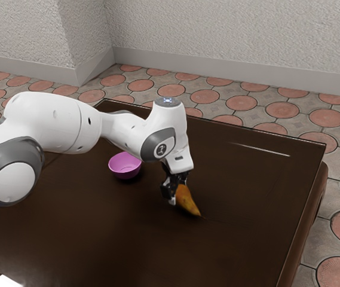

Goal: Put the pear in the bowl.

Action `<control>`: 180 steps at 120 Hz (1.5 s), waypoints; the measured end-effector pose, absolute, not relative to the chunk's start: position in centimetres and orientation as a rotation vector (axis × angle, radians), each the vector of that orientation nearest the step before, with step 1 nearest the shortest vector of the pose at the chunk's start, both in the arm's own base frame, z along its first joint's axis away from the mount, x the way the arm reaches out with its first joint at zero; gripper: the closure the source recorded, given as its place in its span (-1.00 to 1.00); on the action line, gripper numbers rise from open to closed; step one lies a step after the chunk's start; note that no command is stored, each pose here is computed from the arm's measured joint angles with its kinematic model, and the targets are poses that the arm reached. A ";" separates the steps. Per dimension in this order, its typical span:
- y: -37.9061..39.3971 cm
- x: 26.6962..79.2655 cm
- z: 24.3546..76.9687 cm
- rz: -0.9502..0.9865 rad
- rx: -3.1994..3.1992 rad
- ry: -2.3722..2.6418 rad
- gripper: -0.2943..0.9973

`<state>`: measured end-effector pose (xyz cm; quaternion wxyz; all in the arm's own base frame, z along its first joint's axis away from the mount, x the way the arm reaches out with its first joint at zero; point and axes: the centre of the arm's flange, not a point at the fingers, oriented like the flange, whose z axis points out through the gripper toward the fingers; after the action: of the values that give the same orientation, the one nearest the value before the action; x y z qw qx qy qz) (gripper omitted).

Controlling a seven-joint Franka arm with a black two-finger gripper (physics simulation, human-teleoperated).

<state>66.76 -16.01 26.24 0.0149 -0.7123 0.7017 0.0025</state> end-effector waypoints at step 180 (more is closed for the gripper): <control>7.5 70.2 33.4 -0.126 -2.386 1.772 -0.08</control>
<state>70.17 7.53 33.40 0.0835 -0.7993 0.5935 -0.0424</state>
